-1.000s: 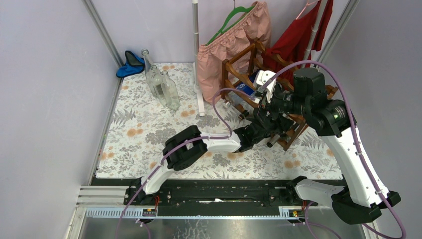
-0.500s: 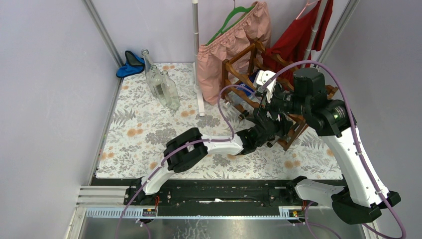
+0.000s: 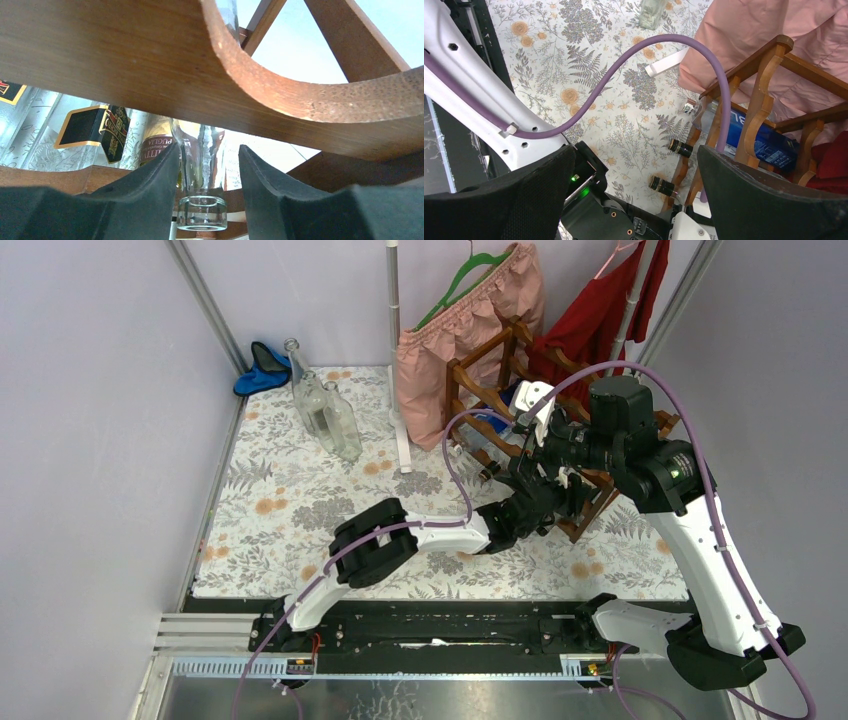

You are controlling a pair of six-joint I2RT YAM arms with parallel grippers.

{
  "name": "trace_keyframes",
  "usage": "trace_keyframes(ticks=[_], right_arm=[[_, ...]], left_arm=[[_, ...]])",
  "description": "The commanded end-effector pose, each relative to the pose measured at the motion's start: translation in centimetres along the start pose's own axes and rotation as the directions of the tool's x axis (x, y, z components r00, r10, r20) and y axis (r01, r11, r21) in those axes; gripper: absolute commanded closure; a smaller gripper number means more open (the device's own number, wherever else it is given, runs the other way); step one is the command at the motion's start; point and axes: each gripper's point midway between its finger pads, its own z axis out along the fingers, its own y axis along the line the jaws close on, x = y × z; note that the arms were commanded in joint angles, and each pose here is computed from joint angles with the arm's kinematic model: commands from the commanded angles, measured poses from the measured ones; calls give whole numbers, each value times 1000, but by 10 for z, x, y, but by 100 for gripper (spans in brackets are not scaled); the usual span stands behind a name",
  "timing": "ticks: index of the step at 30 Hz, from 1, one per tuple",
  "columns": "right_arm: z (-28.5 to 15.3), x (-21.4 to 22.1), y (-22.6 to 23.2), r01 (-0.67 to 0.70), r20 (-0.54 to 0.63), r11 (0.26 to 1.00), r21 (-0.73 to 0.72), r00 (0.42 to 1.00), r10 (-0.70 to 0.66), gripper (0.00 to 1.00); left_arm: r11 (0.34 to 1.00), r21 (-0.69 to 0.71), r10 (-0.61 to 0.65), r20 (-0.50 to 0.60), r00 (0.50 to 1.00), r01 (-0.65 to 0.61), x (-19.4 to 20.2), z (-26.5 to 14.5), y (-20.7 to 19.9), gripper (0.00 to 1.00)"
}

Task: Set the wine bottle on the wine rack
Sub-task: Place the wine bottle in the wine rack.

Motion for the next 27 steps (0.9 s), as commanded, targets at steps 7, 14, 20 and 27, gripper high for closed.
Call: trace_keyframes(ticks=[7,14,20,27], right_arm=[[-4,-8,-4,4,35,1000,19,999,-4,0],[-4,-7,-2,3,32,1000,17,999,-3,0],[-5,-7,-2,4,36,1000,14,999,-4,0],[-6,-8,-2,5,35,1000,18,999,-5,0]], left_arm=[[990,-133,54,2,999,-53,6,5,39,41],[990,-142,14,48,999,-7,-16,-10,39,36],[993,-111,-24,87,996,33,-43,-24,29,27],[997,-76,-29,62,998,34,-43,-32,24,26]])
